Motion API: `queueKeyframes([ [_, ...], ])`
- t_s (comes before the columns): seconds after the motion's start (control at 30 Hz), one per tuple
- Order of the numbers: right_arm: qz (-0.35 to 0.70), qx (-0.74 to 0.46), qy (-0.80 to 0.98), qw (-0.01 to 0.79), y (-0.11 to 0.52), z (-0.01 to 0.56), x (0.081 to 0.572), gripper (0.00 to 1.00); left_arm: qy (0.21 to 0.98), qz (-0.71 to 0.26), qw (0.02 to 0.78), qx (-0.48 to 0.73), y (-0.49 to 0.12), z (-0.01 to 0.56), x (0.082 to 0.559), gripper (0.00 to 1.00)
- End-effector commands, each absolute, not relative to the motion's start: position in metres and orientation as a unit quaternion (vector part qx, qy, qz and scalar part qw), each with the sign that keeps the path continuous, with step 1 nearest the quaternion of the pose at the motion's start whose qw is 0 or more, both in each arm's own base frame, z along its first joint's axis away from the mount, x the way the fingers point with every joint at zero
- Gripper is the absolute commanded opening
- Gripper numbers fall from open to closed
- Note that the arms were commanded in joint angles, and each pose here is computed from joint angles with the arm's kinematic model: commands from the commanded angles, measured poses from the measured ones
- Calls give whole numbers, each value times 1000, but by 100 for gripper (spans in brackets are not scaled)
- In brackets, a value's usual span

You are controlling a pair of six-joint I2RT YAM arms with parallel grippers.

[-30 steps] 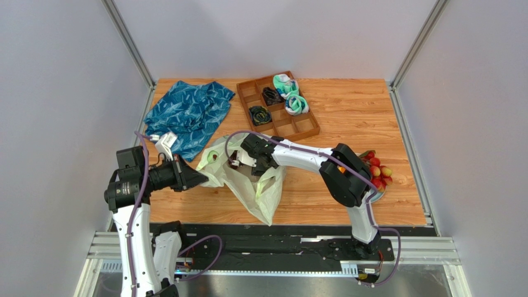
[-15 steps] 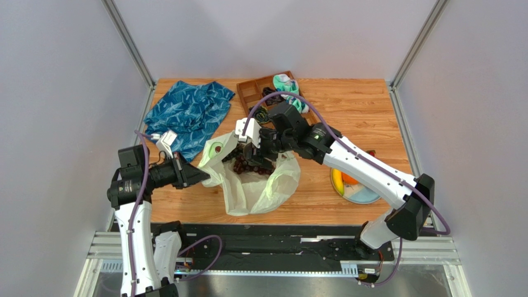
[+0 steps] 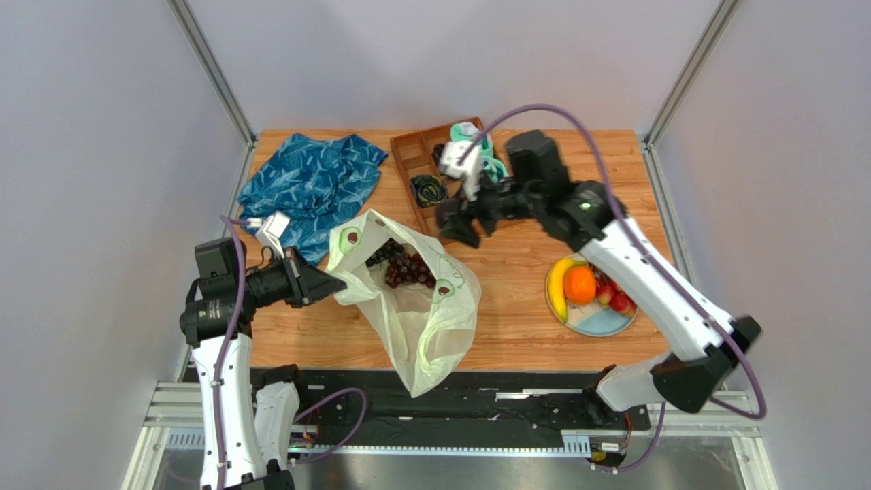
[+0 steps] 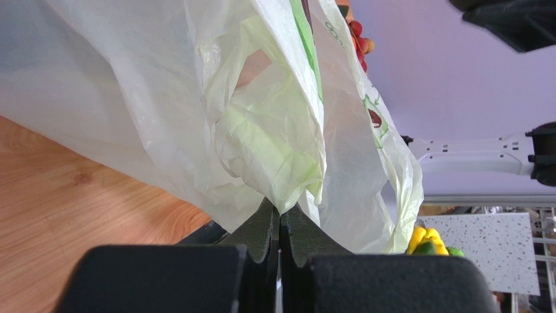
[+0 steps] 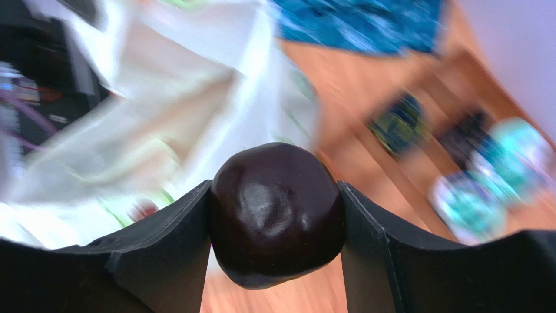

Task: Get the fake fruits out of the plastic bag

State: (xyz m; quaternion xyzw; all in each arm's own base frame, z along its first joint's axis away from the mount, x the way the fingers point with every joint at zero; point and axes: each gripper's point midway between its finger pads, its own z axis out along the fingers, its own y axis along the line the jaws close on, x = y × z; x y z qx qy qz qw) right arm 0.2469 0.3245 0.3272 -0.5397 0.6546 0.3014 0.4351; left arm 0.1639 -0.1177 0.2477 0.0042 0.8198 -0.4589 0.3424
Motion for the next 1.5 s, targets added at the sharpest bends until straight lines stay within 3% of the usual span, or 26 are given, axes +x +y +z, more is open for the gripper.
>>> queueKeyframes([
  [0.0,159,-532,729,401,195,298,251,42,805,-459,376,15,-115,256,176,0],
  [0.03,126,-513,768,361,159,262,253,41,804,-457,379,16,-115,256,177,0],
  [0.23,-4,-469,837,283,37,180,207,41,797,-460,391,18,-115,258,182,0],
  [0.37,-45,-481,842,240,5,129,173,41,796,-463,389,10,-115,253,183,0],
  [0.53,-134,-488,832,226,-28,103,171,43,795,-469,385,12,-116,255,182,0],
  [0.8,-184,-503,818,209,-44,78,186,52,798,-466,382,8,-116,254,181,0],
  [0.93,-183,-507,819,197,-46,70,187,73,798,-467,381,6,-116,254,181,0],
  [1.03,-182,-508,819,196,-45,69,187,79,799,-466,381,5,-116,253,180,0],
  [1.33,-186,-512,811,213,-44,81,181,82,797,-470,380,8,-117,254,177,0],
  [1.47,-131,-515,815,232,-25,105,163,82,796,-472,380,11,-118,255,177,0],
])
